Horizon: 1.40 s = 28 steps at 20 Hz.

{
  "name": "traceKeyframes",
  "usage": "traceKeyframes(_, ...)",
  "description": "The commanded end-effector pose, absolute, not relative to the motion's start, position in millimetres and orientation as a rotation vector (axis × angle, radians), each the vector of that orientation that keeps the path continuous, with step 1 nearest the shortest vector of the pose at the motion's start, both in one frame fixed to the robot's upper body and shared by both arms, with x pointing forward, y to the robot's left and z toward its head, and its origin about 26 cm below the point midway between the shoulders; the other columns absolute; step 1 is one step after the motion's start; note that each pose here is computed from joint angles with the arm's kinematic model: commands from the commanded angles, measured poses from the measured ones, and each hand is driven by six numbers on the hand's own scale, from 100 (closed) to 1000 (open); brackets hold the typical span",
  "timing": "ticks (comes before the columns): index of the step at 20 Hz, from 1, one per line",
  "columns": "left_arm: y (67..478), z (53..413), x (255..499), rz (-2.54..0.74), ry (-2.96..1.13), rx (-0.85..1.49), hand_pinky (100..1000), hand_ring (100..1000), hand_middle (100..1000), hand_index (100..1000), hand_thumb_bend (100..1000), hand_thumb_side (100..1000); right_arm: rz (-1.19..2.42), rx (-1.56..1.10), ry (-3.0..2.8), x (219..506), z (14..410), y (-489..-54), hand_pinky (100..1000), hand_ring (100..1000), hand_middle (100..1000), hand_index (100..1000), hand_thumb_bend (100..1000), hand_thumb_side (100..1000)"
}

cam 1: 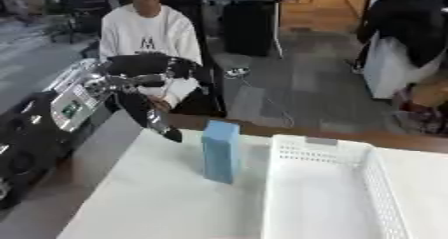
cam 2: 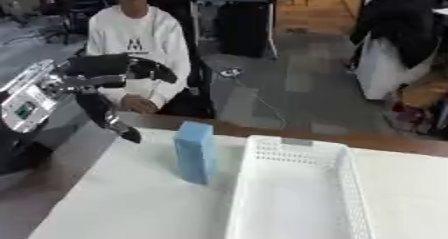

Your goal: Pick up objects on the table and place them in the box.

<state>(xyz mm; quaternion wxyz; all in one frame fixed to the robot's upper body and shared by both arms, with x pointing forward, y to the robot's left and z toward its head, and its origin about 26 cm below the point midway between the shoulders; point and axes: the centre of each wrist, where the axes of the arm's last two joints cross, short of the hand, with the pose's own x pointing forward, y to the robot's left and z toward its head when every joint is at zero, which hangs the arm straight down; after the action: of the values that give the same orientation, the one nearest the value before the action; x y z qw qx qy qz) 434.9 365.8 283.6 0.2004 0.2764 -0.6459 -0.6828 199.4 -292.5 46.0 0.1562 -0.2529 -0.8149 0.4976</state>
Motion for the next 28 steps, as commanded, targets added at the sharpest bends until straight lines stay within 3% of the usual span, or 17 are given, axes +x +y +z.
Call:
traceKeyframes(1, 371, 290, 444, -2.009, -1.696, 0.819, 772, 825, 895, 958, 767, 745, 1.448, -0.724, -2.358, 201, 54, -295, 202, 505, 454, 511, 100, 829)
traceKeyframes(13, 382, 251, 472, -2.023, -1.409, 0.785, 773, 829, 893, 955, 752, 732, 1.466, -0.707, -2.362, 205, 58, -297, 210, 512, 459, 518, 100, 835)
traceKeyframes(28, 371, 236, 487, -1.994, -1.276, 0.765, 757, 822, 891, 950, 756, 738, 1.473, -0.685, -2.357, 208, 61, -298, 214, 514, 462, 524, 100, 838)
